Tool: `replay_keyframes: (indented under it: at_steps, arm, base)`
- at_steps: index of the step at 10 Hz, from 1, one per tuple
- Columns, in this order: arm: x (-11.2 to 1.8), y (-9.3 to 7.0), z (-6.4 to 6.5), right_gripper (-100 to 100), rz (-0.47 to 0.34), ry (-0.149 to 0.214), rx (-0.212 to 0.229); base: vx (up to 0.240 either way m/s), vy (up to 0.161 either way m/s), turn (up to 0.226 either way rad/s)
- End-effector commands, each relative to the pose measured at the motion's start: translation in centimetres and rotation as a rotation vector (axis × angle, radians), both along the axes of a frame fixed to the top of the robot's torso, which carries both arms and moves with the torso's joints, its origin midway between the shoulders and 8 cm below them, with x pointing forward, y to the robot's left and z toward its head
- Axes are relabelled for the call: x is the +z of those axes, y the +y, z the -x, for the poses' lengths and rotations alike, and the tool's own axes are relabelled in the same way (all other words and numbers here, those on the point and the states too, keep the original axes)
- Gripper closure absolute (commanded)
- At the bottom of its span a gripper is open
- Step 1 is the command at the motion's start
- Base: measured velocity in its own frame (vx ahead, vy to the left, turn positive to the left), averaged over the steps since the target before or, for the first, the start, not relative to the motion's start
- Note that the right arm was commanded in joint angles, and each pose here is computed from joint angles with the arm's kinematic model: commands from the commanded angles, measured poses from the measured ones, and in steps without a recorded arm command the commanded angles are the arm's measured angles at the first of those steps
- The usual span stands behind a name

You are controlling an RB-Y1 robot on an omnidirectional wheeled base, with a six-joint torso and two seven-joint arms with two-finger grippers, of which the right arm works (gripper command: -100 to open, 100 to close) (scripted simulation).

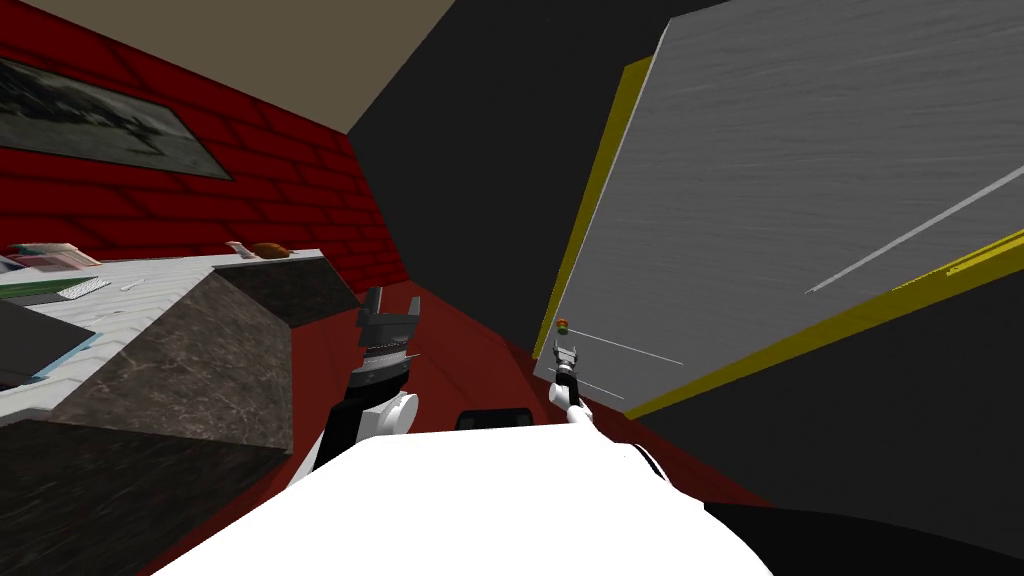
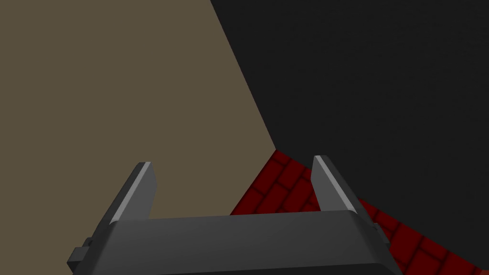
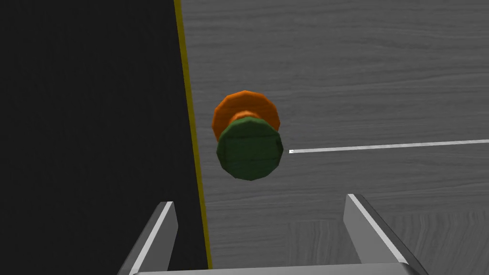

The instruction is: Pull the door open

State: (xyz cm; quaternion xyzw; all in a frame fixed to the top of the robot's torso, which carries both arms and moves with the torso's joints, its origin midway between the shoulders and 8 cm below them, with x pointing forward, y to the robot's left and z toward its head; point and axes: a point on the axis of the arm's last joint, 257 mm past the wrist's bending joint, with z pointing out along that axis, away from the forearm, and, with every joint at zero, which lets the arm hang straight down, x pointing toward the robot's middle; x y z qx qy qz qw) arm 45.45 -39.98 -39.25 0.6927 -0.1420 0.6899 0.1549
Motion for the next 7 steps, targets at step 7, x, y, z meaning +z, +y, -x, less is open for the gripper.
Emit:
replay_keyframes:
  at_steps: [7]
  arm:
    - [0.1, -7.0, 3.0, -100, -0.004, -0.006, -0.058]
  base:
    - [0.176, -0.016, 0.083]
